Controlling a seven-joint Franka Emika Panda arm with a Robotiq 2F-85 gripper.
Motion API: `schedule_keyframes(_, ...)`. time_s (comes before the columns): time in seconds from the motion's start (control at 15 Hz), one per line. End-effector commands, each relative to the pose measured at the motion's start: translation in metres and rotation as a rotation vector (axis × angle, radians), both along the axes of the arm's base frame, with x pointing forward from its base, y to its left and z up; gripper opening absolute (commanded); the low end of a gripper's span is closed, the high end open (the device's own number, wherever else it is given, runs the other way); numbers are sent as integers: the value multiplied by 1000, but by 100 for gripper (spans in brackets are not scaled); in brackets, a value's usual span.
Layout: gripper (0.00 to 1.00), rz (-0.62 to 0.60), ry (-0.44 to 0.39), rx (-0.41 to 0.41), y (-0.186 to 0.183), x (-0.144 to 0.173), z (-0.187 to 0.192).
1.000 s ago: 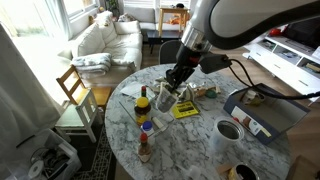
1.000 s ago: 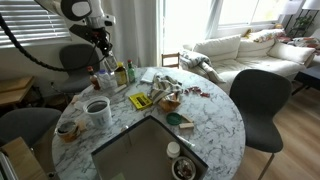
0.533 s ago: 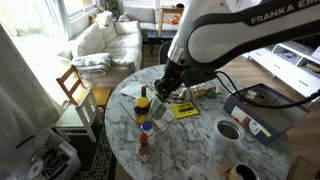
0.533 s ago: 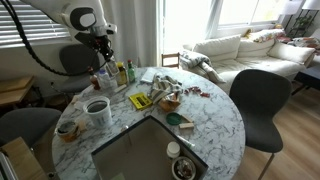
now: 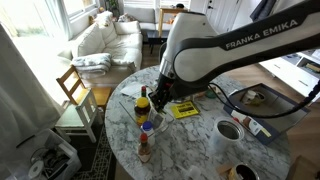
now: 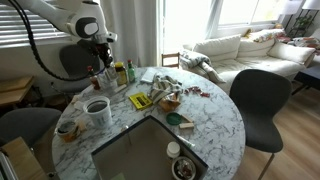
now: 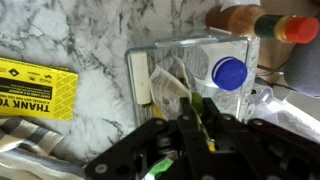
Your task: Put the packet in the cup into the container
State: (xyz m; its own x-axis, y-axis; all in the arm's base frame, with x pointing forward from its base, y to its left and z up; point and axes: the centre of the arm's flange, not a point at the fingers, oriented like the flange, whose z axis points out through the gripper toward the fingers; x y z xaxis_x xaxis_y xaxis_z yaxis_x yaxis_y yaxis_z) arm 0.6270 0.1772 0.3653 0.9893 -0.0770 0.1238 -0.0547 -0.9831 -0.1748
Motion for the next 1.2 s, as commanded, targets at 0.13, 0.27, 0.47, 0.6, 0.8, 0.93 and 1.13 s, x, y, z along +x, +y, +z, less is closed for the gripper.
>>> schedule_keyframes(0.13,44,-57,18,1,4,6,-14)
schedule_keyframes(0.27,58,-65,16,7,4,6,-14)
schedule_keyframes(0.47,81,-71,11,15,5,6,-11)
schedule_keyframes(0.6,96,-73,6,18,4,6,-9)
schedule_keyframes(0.8,100,-60,-19,19,0,6,6)
schedule_keyframes(0.93,100,-51,-44,8,-6,5,24)
schedule_keyframes(1.13,100,-53,-89,1,-15,1,61)
